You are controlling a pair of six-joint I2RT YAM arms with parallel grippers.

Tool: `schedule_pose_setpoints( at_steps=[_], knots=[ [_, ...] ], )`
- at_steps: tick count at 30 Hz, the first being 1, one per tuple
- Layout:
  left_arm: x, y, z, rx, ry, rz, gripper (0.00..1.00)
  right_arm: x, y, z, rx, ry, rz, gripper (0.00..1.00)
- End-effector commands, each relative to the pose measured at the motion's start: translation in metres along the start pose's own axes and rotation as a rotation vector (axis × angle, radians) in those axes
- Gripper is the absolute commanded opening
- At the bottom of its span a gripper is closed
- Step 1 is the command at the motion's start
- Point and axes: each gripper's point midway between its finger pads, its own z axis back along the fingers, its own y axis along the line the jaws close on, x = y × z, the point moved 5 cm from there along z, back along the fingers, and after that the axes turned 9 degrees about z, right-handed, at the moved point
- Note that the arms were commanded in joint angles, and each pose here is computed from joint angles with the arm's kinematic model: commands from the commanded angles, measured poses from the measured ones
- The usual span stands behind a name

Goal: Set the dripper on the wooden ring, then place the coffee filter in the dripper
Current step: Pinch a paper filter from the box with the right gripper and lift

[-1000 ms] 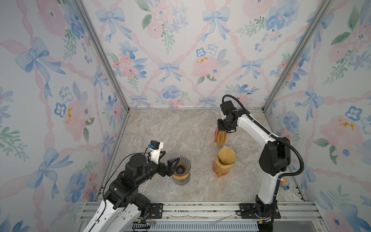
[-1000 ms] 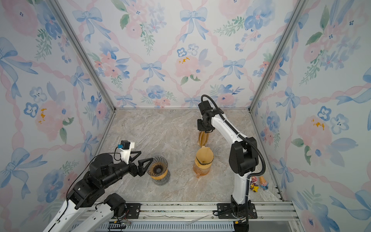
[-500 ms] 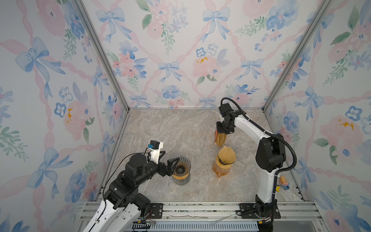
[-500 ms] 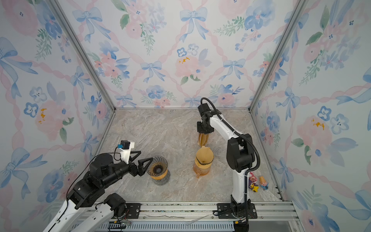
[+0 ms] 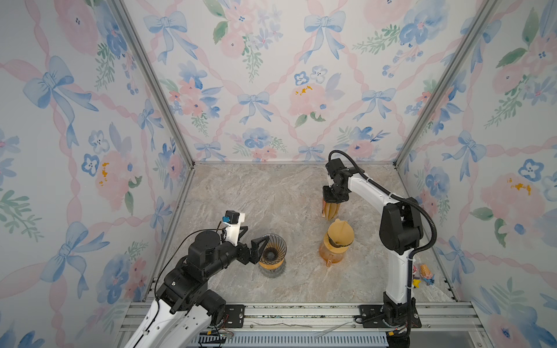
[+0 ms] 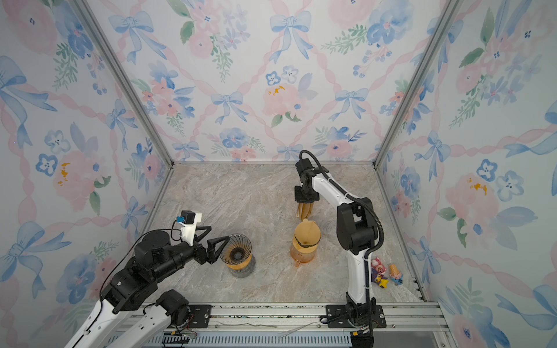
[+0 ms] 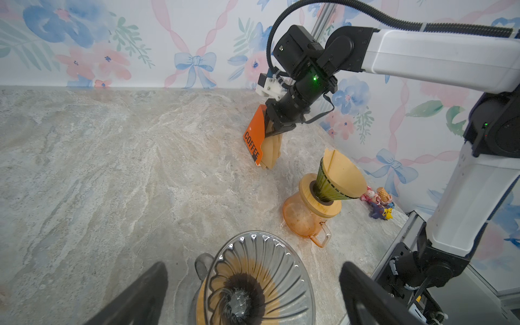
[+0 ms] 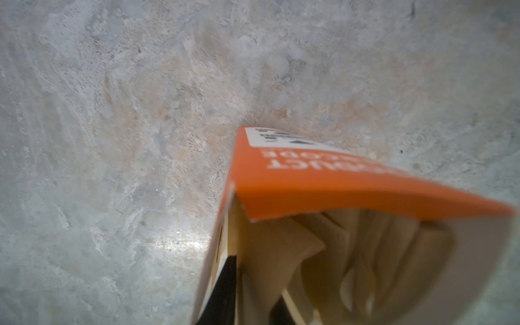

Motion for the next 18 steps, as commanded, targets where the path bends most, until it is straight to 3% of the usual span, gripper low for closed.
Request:
schedule_pose_setpoints(
  at_steps=[1,6,18],
  knots=[
    [0.001,0.003,-0.004,0.010,-0.007,-0.015,0.97,0.002,-0.002,-0.003,0.006,-0.003,-0.017,0.12],
    [0.000,0.003,-0.005,0.012,-0.001,-0.014,0.97,-0.003,-0.002,0.006,0.017,-0.023,-0.015,0.06],
    [0.000,0.004,-0.006,0.022,0.002,-0.016,0.97,-0.009,0.001,0.043,0.072,-0.122,0.005,0.03]
  ],
)
